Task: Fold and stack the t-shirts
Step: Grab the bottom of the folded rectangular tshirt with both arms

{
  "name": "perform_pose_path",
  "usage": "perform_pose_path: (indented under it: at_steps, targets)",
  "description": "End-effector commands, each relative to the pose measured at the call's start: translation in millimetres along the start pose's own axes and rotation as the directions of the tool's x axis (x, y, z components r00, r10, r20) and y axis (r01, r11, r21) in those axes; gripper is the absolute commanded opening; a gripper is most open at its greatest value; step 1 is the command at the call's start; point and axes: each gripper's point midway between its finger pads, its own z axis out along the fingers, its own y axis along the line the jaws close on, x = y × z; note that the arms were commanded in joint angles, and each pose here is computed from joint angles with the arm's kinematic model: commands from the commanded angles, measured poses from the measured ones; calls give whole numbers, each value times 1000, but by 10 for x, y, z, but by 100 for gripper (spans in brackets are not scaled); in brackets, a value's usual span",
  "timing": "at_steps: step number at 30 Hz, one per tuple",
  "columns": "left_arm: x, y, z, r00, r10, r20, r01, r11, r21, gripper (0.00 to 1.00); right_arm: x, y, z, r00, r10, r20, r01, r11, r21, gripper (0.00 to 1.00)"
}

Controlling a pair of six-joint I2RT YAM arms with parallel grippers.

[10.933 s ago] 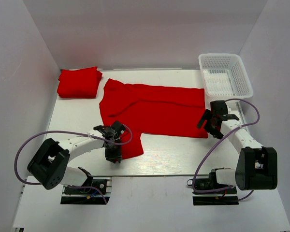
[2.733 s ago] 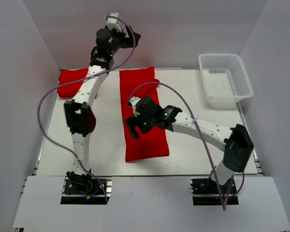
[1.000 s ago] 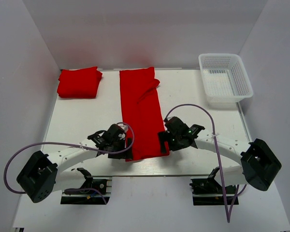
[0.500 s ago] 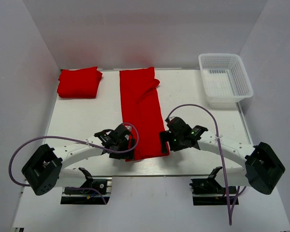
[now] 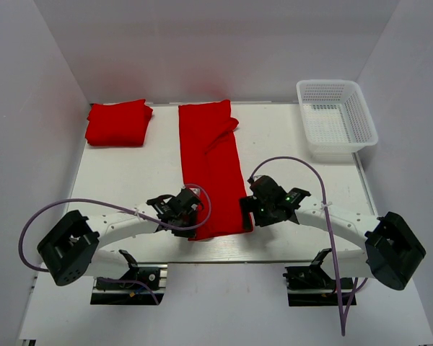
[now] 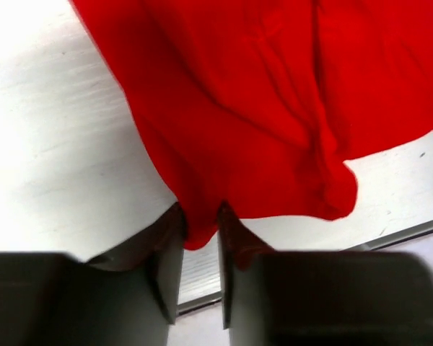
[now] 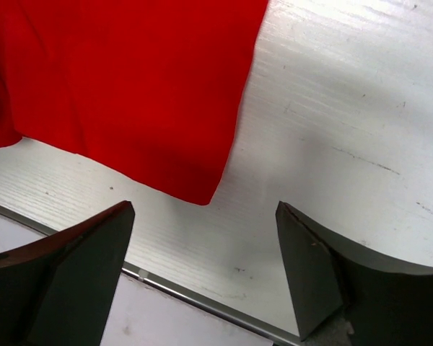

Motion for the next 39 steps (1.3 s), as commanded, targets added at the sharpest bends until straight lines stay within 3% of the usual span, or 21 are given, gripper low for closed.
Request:
perform_pose_path:
  at_steps: [1, 5, 8, 15, 19, 21, 30, 36, 39]
  targets:
    - [-8, -68, 34, 1000, 8, 8, -9, 1000, 29, 29, -14, 23, 46, 1000, 0, 9, 0, 1000, -15, 83]
    - [88, -117, 51, 1000, 8, -29, -6, 998, 56, 0, -32, 33, 96, 1000, -16, -3, 16, 1000, -17, 75]
    - [202, -164, 8, 997, -21, -72, 26, 997, 67, 0, -19, 60, 91, 999, -28, -17, 27, 999, -30, 67]
    - [301, -183, -219, 985, -144, -90, 148, 988, 43, 0, 112, 109, 73, 999, -9, -44, 6, 997, -77, 65]
    - [257, -229, -256, 988, -136, -79, 140, 989, 49, 0, 105, 93, 114, 998, -21, -58, 18, 998, -60, 64]
    - [267, -226, -257, 988, -128, -83, 131, 991, 34, 0, 158, 111, 131, 996, -22, -90, 16, 997, -71, 57]
    - [263, -222, -224, 988, -129, -81, 130, 991, 12, 0, 272, 92, 178, 992, -23, -122, 13, 997, -78, 55]
    - [281, -236, -227, 989, -120, -84, 122, 992, 15, 0, 368, 182, 217, 982, -47, -185, 23, 991, -133, 38]
    - [285, -212, -226, 988, -129, -82, 130, 992, 1, 0, 413, 189, 229, 979, -41, -199, 13, 990, -142, 25]
